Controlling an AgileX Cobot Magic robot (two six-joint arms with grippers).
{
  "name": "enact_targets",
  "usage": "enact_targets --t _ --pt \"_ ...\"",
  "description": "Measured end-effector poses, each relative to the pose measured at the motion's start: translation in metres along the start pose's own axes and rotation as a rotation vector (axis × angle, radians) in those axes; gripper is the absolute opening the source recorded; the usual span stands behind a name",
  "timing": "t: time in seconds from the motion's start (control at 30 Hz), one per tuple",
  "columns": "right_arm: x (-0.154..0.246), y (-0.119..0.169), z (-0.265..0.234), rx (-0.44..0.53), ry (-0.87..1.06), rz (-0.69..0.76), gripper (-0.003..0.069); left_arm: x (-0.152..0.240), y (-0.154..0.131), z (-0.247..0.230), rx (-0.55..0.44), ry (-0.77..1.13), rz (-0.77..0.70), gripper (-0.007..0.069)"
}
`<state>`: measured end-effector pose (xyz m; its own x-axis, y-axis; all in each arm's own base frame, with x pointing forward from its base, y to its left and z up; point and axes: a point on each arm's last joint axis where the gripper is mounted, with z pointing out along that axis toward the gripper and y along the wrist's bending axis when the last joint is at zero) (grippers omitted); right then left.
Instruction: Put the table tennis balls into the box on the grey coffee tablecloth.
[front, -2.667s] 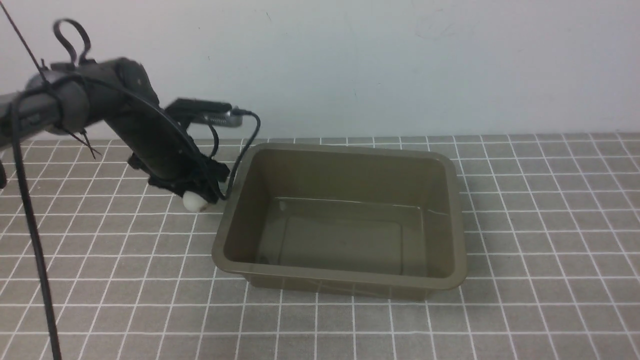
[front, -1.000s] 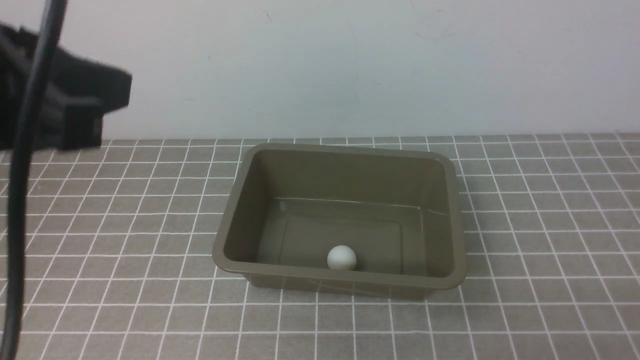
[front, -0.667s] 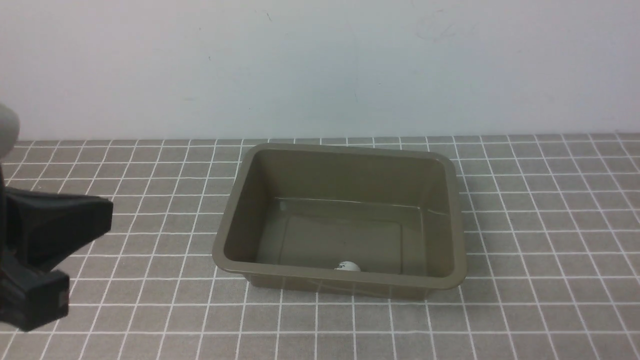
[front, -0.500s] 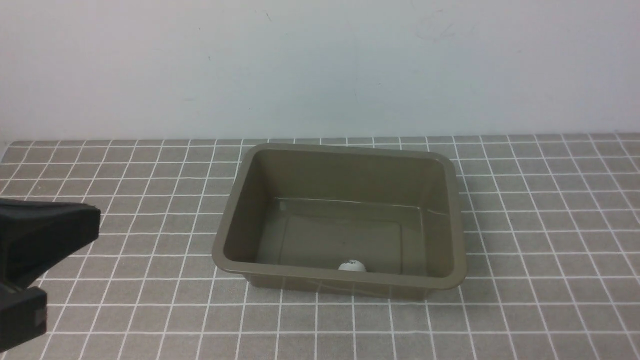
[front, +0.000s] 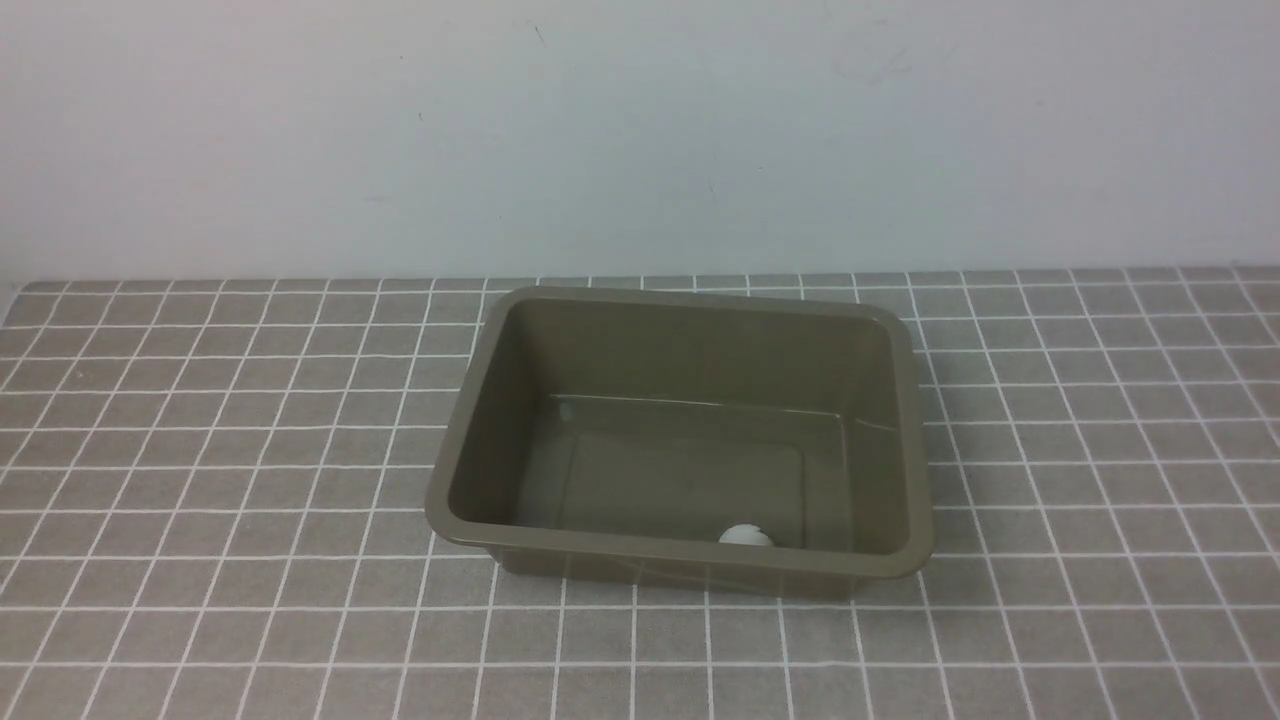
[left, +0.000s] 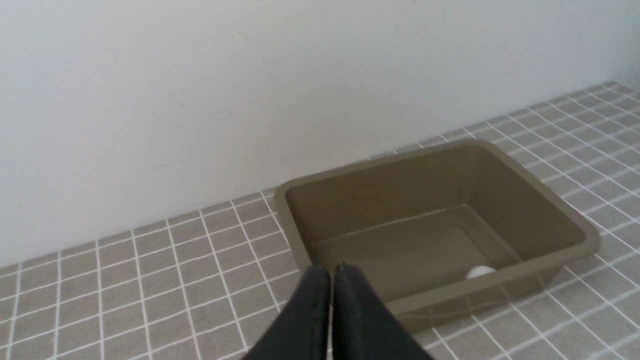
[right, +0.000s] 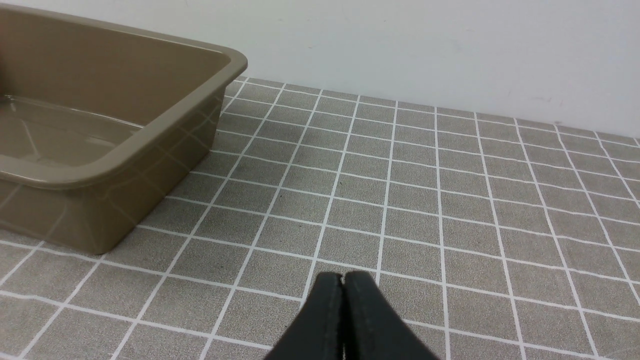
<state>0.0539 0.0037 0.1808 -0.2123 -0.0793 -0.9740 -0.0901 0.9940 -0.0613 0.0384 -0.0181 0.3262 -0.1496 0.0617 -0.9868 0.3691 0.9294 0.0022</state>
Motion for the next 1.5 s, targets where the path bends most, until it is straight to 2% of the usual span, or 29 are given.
enact_targets --t 0.17,0.23,0.33,0.47,1.5 --pt "0.000 0.000 0.000 0.000 0.000 0.000 -0.0010 0.079 0.009 0.018 -0.161 -0.029 -0.030 -0.0005" --pt "0.000 0.000 0.000 0.000 0.000 0.000 -0.0010 0.113 0.012 0.026 -0.218 0.008 -0.042 -0.0005" --pt "0.000 0.000 0.000 0.000 0.000 0.000 -0.0010 0.144 0.015 0.033 -0.263 0.089 -0.062 -0.0005" --pt "0.000 0.000 0.000 0.000 0.000 0.000 -0.0010 0.152 0.016 0.033 -0.273 0.142 -0.066 -0.0005" --pt "0.000 0.000 0.000 0.000 0.000 0.000 -0.0010 0.152 0.016 0.033 -0.276 0.142 -0.066 -0.0005"
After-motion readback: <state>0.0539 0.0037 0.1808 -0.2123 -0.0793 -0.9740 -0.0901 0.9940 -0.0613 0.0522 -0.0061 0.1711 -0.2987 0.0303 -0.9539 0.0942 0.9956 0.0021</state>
